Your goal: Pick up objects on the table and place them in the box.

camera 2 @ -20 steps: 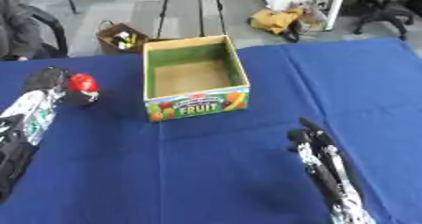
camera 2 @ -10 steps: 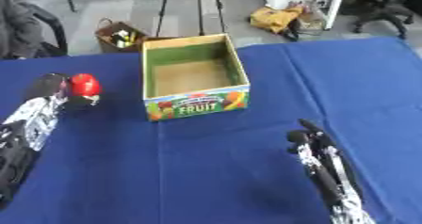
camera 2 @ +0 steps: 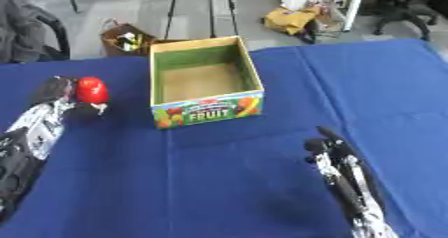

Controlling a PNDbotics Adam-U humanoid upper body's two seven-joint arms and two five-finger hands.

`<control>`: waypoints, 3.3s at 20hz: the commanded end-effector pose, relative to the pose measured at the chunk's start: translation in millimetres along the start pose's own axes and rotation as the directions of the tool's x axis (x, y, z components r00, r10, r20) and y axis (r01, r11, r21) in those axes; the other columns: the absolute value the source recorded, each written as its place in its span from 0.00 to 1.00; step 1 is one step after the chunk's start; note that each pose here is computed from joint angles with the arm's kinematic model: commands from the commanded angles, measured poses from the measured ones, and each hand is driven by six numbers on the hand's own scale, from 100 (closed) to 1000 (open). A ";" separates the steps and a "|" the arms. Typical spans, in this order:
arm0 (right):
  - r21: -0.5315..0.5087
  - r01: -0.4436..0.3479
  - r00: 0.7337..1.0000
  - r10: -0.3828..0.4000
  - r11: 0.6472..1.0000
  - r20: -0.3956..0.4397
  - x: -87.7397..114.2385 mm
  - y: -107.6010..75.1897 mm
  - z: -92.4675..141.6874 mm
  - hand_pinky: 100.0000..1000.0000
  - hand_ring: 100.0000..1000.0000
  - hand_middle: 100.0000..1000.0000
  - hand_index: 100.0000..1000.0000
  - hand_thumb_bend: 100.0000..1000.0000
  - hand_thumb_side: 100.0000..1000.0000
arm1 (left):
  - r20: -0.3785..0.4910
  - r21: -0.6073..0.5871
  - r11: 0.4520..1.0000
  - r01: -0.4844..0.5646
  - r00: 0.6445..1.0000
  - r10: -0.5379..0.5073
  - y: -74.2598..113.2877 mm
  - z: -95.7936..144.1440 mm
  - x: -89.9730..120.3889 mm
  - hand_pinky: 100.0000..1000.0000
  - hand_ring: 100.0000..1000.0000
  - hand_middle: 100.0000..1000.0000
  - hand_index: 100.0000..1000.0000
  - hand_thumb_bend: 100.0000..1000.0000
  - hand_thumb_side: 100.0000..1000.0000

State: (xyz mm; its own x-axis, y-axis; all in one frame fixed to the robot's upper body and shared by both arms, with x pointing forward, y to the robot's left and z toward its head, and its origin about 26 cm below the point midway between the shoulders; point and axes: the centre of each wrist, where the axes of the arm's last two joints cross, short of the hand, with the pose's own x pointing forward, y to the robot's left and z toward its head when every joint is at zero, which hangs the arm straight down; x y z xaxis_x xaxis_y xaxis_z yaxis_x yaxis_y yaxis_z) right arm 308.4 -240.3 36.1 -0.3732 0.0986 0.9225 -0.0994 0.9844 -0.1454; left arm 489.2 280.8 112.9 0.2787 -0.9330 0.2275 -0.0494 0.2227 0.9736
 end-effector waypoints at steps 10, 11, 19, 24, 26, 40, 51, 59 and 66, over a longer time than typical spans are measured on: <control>-0.001 -0.010 1.000 0.010 1.000 0.024 4.7 -2.3 -4.0 0.65 0.74 0.65 0.91 0.04 0.62 | 0.107 0.066 0.985 -0.157 0.983 0.149 40.1 -1.4 14.7 0.28 0.42 0.45 0.57 0.00 0.39; -0.002 -0.010 1.000 0.010 1.000 0.023 4.5 -2.5 -3.8 0.65 0.74 0.65 0.91 0.03 0.62 | 0.122 0.070 0.982 -0.172 0.979 0.163 45.5 -0.9 16.0 0.28 0.43 0.45 0.57 0.00 0.40; -0.002 -0.007 1.000 0.007 1.000 0.017 3.4 -2.4 -2.9 0.65 0.74 0.65 0.91 0.03 0.62 | 0.321 0.057 0.968 -0.245 0.922 0.214 80.3 12.3 51.8 0.28 0.43 0.45 0.57 0.00 0.40; 0.004 -0.003 1.000 0.003 1.000 0.017 3.3 -1.4 -2.9 0.65 0.74 0.65 0.91 0.03 0.62 | 0.471 -0.004 0.969 -0.246 0.855 0.219 88.9 28.8 93.8 0.28 0.43 0.46 0.58 0.00 0.40; 0.010 0.000 1.000 0.000 1.000 0.018 3.6 -0.3 -3.4 0.65 0.74 0.65 0.91 0.03 0.62 | 0.517 -0.037 0.973 -0.227 0.829 0.213 84.7 35.9 112.0 0.29 0.43 0.46 0.58 0.00 0.40; 0.027 0.003 1.000 -0.003 1.000 0.022 4.3 1.8 -5.2 0.65 0.74 0.65 0.91 0.03 0.62 | 0.514 -0.129 0.991 0.042 0.857 0.030 4.3 43.3 132.1 0.49 0.59 0.58 0.69 0.11 0.46; 0.023 0.006 1.000 -0.007 1.000 0.022 4.1 1.8 -5.2 0.65 0.74 0.65 0.91 0.03 0.62 | 0.638 -0.022 1.000 -0.011 0.769 0.022 29.7 47.3 133.2 0.81 0.89 0.89 0.88 0.67 1.00; 0.006 0.009 1.000 -0.009 1.000 0.012 1.5 1.0 -2.9 0.65 0.74 0.65 0.91 0.02 0.62 | 0.747 0.127 0.943 -0.308 0.655 0.113 76.0 57.0 118.3 0.73 0.84 0.84 0.86 0.63 0.85; -0.006 0.008 1.000 -0.008 1.000 0.012 1.6 -0.9 -2.5 0.65 0.74 0.65 0.91 0.02 0.62 | 0.768 0.160 0.861 -0.483 0.608 0.198 63.9 79.8 83.7 0.66 0.80 0.82 0.85 0.53 0.87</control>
State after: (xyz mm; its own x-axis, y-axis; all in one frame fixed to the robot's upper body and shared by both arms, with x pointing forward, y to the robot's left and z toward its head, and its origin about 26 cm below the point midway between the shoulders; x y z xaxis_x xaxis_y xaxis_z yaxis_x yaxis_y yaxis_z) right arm 308.0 -239.2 32.4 -0.3642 0.0904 0.9269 -0.1066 0.9847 -0.1379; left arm 437.1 191.9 175.6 -0.5434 -0.7544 0.3682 -0.2765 0.5750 0.7700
